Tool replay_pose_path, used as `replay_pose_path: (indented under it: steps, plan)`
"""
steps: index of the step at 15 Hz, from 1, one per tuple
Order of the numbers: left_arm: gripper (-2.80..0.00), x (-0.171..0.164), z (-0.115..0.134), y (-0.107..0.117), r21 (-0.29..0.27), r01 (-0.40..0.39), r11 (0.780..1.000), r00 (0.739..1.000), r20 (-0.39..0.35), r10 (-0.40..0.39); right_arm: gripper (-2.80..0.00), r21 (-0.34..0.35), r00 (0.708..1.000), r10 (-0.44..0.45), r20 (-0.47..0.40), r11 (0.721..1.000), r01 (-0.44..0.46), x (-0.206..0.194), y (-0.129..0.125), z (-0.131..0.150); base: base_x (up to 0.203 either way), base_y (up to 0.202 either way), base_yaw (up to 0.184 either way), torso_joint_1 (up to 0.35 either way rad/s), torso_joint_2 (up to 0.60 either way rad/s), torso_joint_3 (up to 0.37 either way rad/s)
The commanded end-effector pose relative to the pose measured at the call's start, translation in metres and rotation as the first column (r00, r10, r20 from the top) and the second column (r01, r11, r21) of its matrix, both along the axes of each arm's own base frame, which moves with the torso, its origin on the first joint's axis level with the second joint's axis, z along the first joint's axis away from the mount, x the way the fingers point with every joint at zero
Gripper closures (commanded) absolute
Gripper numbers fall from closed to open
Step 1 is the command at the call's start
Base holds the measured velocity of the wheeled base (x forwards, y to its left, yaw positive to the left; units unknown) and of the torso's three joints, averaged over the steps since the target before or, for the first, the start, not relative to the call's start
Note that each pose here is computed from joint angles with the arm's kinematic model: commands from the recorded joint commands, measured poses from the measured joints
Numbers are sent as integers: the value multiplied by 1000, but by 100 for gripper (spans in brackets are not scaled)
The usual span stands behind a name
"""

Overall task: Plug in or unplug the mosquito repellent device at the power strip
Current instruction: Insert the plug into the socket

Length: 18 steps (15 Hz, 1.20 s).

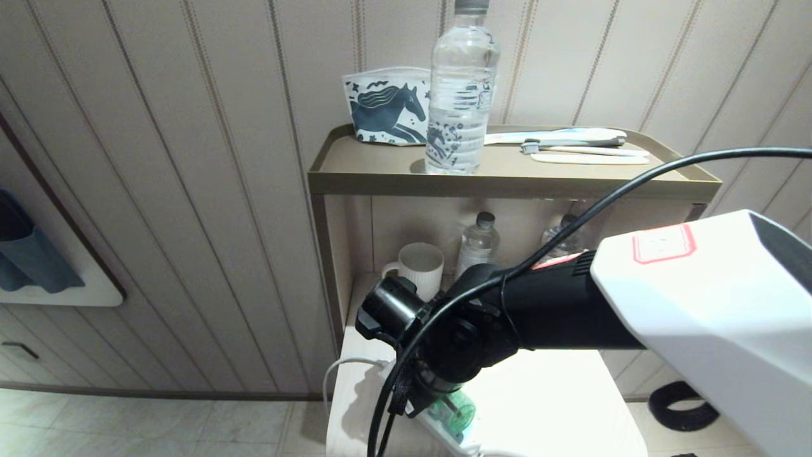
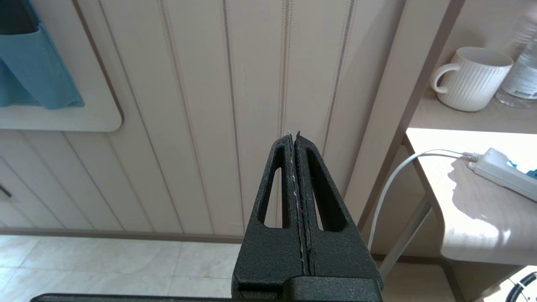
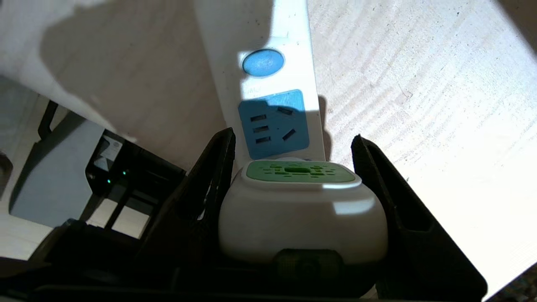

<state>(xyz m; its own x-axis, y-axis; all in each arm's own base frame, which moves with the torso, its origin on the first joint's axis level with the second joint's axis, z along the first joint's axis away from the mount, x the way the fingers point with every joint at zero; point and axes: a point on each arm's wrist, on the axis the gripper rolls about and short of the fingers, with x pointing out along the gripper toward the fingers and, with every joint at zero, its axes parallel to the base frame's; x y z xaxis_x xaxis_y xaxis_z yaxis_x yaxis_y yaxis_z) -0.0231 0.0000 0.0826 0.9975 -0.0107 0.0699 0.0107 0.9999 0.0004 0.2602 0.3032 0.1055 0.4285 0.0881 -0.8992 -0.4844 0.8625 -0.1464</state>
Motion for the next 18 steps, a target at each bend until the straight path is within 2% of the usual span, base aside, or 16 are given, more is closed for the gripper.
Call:
replay_pose_path:
  steps: [1,8,14,18]
  plan:
    - [0,0,0,0,-1,-1,1000,1000,1,1,0,15,1000,-12,6,1000,12,-1,-1,0,0,0,0,0,0,0]
    - [0,0,0,0,-1,0,1000,1000,1,0,0,79,998,-54,44,996,51,-12,-16,33,0,0,0,0,0,0]
    - [0,0,0,0,0,2,1000,1000,1,-2,0,33,998,-63,29,997,62,-25,-28,26,0,0,0,0,0,0]
    - [0,0,0,0,0,2,1000,1000,1,-2,0,76,993,-114,34,991,111,-21,-23,14,0,0,0,0,0,0]
